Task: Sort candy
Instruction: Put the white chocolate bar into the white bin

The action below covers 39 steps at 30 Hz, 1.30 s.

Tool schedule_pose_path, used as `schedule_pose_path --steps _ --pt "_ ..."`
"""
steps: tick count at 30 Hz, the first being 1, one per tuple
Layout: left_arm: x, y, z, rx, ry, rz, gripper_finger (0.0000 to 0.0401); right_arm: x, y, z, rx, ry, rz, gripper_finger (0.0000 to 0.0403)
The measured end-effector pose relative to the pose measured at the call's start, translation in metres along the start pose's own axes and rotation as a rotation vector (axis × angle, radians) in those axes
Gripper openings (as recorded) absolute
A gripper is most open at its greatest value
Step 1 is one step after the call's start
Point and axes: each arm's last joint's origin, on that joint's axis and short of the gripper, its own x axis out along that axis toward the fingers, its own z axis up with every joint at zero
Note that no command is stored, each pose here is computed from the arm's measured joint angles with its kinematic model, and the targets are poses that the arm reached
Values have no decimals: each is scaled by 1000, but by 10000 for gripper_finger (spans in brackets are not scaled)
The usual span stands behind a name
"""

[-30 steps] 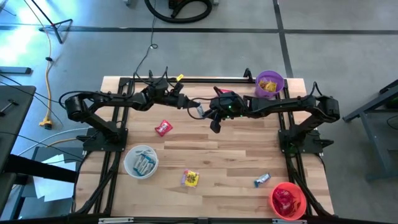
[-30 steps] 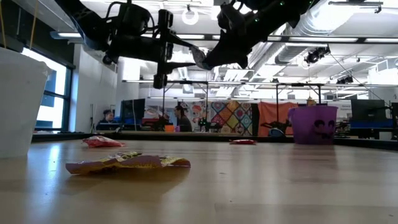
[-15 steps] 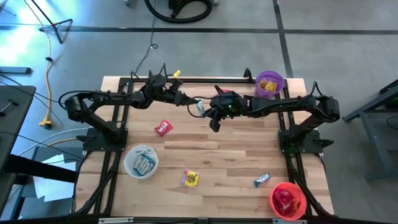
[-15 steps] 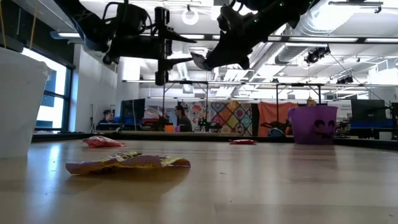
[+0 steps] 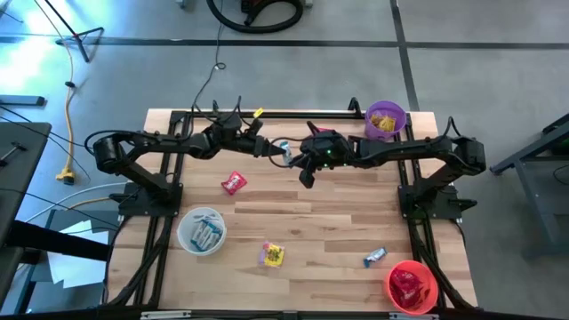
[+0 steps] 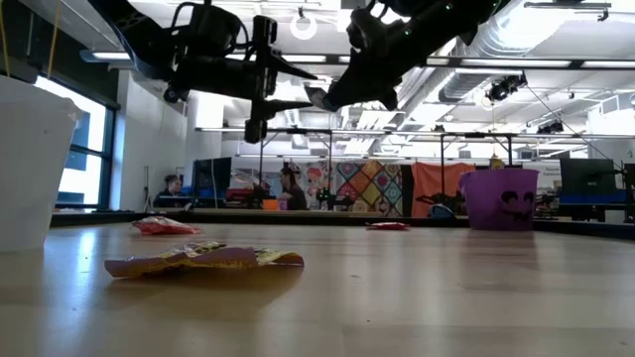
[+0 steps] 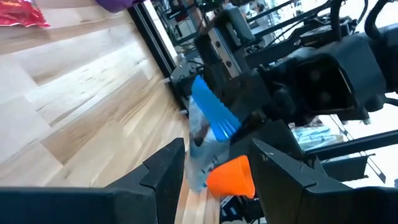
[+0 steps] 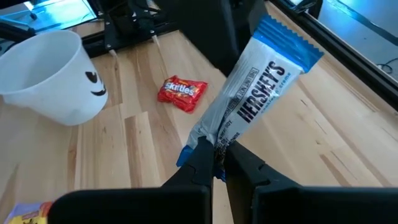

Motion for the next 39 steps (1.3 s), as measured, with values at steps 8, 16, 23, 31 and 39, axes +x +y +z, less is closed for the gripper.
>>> schedule_pose_path --steps 8,16,23,31,39 --pt "1 -2 0 11 -25 -3 166 0 0 0 0 1 0 9" --pt "0 -2 3 -7 -80 17 148 0 0 0 -21 2 1 9" --pt "1 -3 1 16 -72 6 58 0 0 0 -26 0 5 12" --pt "0 -4 4 70 -107 3 4 0 0 1 -19 -12 3 58" --pt "-23 -15 20 189 -117 -37 1 -10 -1 5 65 -24 -6 164"
